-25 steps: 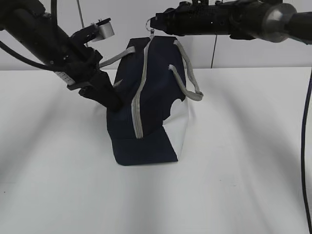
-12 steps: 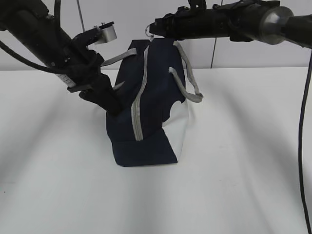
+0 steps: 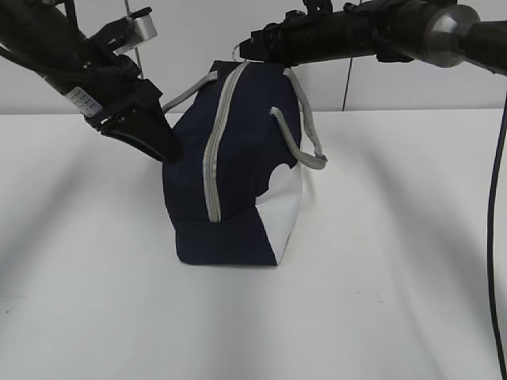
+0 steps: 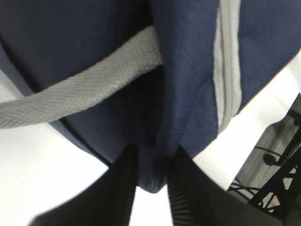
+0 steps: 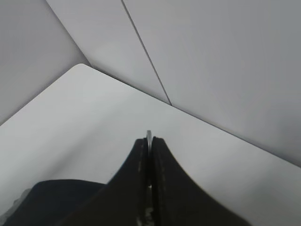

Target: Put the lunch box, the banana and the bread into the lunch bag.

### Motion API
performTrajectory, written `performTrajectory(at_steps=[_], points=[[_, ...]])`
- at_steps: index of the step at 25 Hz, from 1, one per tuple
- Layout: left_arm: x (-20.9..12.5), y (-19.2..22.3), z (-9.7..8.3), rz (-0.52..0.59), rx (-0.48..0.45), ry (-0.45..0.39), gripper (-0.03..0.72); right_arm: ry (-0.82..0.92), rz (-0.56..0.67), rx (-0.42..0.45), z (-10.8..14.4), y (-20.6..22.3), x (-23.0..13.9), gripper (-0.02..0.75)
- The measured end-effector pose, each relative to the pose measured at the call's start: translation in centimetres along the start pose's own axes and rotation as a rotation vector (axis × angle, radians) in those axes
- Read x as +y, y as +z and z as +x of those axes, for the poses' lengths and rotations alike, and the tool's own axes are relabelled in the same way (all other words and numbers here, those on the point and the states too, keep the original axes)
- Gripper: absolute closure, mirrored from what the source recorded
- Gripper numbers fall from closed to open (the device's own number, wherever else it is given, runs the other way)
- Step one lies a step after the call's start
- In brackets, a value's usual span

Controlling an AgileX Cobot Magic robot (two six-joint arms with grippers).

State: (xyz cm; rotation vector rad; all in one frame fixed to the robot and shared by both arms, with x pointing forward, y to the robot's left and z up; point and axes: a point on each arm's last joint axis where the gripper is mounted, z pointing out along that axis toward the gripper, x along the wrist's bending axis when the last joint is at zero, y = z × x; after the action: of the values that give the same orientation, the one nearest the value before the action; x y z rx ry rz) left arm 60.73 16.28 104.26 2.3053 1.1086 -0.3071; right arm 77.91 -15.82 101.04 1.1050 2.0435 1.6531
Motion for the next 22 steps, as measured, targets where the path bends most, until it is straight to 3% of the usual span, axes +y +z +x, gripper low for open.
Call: performTrajectory(at_steps=[3,7,15,20,22], points=[[0.3,-0.4,-0.1,-0.03,-0.017,-0.019,0.444,0.002,0.003,0.008,0.1,0.0,0.0,0.754],[1.4,-1.0,-0.4,-0.111,-0.038,-0.034,0.421,0.01,0.005,0.012,0.1,0.0,0.0,0.754],[4.2,-2.1,0.4,-0.428,0.005,-0.13,0.401,0.035,0.014,0.03,0.3,0.0,-0.1,0.754],[5.2,-1.7,1.4,-0.547,0.021,-0.205,0.234,0.05,0.017,0.036,0.3,0.0,-0.1,0.754],[5.6,-1.5,1.8,-0.587,0.013,-0.243,0.203,0.051,0.017,0.036,0.3,0.0,-0.1,0.754]])
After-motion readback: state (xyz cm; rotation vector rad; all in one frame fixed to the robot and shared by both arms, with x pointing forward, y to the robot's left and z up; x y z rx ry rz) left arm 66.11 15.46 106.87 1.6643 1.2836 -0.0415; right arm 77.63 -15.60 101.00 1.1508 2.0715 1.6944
